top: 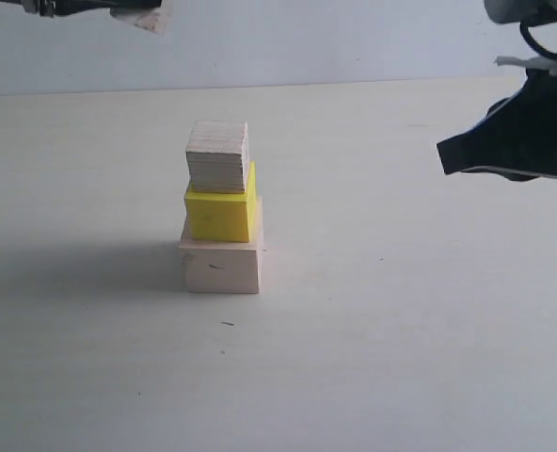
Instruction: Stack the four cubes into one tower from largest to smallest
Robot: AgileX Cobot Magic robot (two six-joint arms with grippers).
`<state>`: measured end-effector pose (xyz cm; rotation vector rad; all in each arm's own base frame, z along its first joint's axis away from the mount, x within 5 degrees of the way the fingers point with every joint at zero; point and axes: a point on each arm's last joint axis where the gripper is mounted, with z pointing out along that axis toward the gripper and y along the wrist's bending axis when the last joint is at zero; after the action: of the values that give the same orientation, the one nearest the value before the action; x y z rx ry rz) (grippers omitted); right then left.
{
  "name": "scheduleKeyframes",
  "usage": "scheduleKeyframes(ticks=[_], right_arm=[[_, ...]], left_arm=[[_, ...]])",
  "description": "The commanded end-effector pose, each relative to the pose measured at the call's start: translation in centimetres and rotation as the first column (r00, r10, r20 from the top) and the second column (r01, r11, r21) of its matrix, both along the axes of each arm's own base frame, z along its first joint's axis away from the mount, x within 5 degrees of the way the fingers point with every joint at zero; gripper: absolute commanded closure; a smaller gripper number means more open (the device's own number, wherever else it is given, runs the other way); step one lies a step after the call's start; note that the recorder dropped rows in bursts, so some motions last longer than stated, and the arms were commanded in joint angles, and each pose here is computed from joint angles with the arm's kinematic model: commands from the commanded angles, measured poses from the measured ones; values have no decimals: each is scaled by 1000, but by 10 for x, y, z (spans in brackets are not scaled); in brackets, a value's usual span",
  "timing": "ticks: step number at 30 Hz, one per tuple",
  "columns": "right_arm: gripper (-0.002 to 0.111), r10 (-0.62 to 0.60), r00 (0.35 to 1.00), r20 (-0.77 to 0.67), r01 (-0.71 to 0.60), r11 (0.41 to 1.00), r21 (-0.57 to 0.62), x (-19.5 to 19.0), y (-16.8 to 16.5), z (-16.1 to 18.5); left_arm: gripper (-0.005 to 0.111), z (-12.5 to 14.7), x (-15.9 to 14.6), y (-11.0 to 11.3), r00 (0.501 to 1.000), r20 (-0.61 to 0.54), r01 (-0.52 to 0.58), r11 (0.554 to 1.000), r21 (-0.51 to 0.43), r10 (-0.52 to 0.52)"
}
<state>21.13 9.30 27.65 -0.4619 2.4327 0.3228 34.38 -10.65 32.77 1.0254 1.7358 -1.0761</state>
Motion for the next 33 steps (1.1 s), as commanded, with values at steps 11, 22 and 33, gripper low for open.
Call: scheduleKeyframes(ticks=[11,22,33], right_arm=[[108,-39,999,21,38,998,44,0,-1,-7],[108,-39,999,14,38,998,46,-1,0,-7],[108,-40,999,12,40,998,50,-1,0,-7]], left_arm=[[107,47,-39,-37,981,160,126,987,-101,-109],[107,29,-33,-45,986,92,143,988,-58,-138],[107,25,-40,-55,976,109,191,982,-11,-189]])
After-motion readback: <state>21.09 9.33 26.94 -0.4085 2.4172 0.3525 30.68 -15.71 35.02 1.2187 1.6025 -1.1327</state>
